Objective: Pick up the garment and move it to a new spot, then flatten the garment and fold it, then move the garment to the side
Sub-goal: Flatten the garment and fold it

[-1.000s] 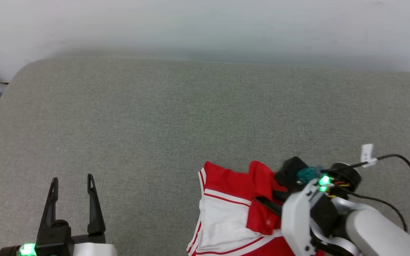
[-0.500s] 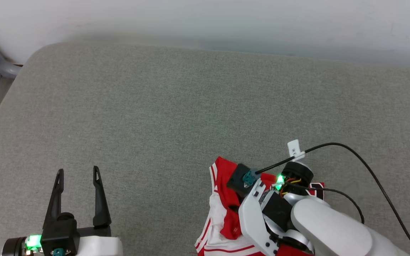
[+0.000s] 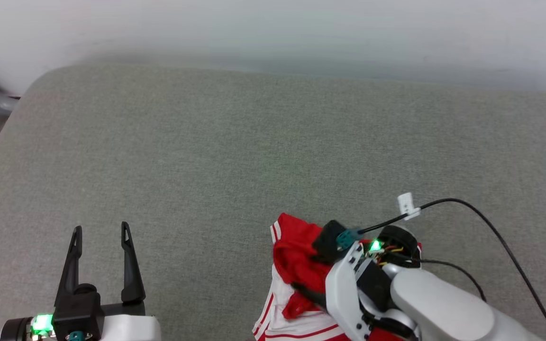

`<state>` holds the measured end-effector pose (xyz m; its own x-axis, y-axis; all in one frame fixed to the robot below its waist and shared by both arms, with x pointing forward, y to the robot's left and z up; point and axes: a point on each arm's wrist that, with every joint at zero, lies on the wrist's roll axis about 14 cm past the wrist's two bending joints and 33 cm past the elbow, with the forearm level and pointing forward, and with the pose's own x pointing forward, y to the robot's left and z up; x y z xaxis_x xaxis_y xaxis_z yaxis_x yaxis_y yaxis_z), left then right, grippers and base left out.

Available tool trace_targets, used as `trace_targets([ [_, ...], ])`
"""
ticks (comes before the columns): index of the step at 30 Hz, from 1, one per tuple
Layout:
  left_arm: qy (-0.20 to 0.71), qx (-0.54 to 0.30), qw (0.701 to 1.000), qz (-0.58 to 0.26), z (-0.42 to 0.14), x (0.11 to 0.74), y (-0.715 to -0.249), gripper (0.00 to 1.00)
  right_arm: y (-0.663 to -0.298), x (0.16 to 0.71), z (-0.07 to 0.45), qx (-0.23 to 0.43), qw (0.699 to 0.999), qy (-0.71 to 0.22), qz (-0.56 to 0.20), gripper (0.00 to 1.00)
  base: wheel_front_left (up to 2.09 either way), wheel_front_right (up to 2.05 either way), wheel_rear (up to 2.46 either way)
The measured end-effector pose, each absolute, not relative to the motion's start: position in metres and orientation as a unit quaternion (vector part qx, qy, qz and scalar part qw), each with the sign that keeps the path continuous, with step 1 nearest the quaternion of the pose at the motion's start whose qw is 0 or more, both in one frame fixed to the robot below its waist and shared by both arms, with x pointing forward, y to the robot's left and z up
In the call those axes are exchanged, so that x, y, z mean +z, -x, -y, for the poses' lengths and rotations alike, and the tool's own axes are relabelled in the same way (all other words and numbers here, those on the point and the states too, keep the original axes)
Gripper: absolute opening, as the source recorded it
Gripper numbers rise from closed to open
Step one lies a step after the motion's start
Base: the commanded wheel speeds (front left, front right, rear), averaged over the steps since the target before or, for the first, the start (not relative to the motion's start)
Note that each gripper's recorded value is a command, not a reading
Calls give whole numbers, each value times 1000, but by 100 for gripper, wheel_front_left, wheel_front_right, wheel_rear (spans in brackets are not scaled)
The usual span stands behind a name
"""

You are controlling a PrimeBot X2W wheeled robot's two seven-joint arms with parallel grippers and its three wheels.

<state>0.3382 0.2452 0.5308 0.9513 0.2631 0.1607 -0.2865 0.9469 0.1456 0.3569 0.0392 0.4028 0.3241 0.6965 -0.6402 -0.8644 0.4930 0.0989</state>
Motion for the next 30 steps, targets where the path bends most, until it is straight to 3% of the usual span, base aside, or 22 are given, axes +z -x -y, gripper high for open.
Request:
trace_targets([
  [7,-84,121,986,81,-235,536,-339,100,-400,470,-10,434,878,79,-184,100,0,0,0],
  [15,-88,91,988,89,-222,540,-340,100,-438,539,78,278,960,31,-6,100,0,0,0],
  [22,-89,72,989,95,-211,542,-339,100,-424,559,153,130,988,9,87,100,0,0,0],
  [30,-92,57,989,102,-204,546,-334,100,-379,552,177,55,993,-22,105,100,0,0,0],
])
